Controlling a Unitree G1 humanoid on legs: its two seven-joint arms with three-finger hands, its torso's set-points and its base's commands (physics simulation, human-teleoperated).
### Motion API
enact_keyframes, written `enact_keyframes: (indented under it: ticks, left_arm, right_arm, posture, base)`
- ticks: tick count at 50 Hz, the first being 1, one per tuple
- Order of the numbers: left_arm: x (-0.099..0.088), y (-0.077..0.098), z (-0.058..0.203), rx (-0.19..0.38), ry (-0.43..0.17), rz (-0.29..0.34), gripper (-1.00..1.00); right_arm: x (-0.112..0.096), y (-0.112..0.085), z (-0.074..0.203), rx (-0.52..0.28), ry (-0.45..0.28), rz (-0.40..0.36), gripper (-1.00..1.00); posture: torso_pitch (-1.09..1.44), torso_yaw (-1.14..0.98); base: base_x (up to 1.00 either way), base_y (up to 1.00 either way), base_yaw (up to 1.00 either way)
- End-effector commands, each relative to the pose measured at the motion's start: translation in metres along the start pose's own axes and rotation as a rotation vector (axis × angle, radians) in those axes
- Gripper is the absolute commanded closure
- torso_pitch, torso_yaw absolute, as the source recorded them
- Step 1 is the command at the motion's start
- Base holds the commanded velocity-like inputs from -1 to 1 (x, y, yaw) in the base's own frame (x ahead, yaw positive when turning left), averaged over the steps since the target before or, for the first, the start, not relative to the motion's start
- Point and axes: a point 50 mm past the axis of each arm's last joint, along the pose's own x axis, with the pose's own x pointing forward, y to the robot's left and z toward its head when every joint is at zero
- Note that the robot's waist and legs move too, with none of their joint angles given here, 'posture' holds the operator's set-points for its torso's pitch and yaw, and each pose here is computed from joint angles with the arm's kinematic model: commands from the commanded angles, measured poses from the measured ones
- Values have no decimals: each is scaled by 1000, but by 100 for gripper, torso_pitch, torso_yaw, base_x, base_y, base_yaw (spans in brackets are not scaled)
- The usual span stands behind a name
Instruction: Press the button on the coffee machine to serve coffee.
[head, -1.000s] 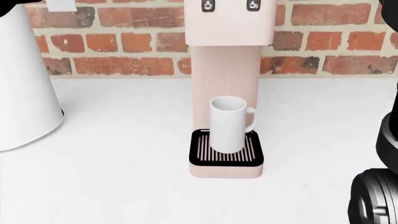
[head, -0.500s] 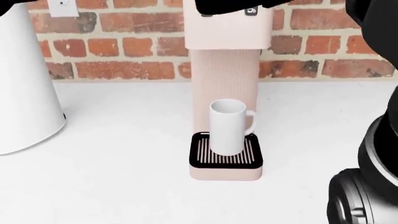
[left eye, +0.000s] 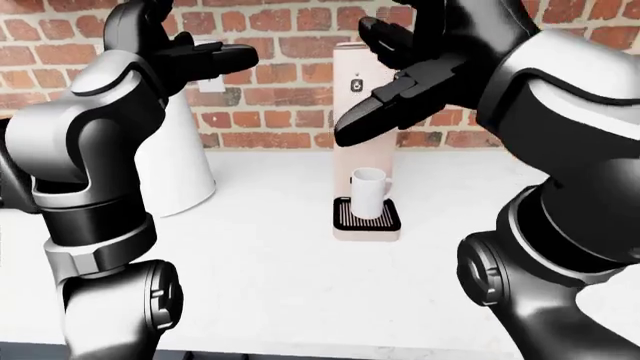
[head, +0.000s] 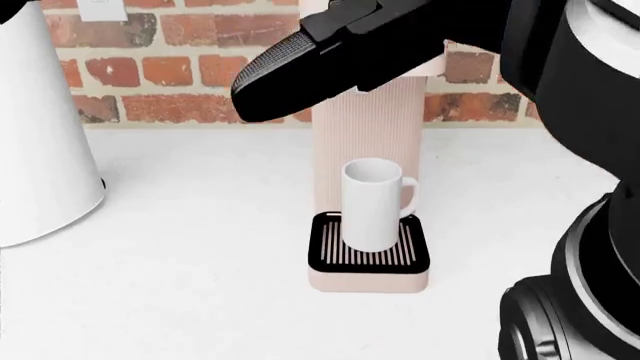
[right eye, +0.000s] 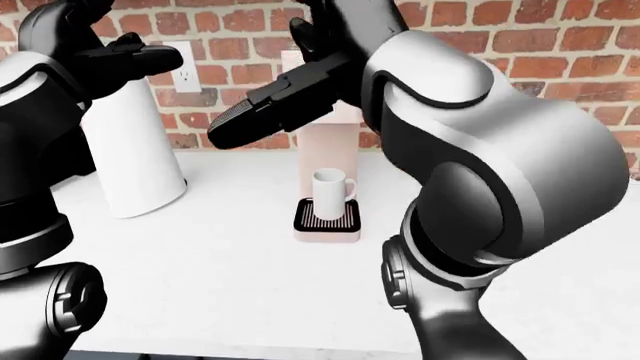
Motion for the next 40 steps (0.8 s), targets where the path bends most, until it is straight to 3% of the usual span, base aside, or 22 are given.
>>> enact_keyframes:
  ticks: [1,24,40]
  left_arm:
    - [-4,0,18,-6,-78,-1,-100]
    - [-6,-2,12,-4,-65,-4,-100]
    - [-7,-2,10,-6,-62,-1,-100]
  right_arm:
    - [-3,-2,5,-8,-17,-18,-100]
    - [-25,11,-21,-22,75,54,-100]
    - [-27,11,-33,-20,110,47,-100]
  posture:
    - [-58,0]
    - [-58,0]
    - [-58,0]
  base:
    - [0,0,0]
    - [0,0,0]
    - [0,0,0]
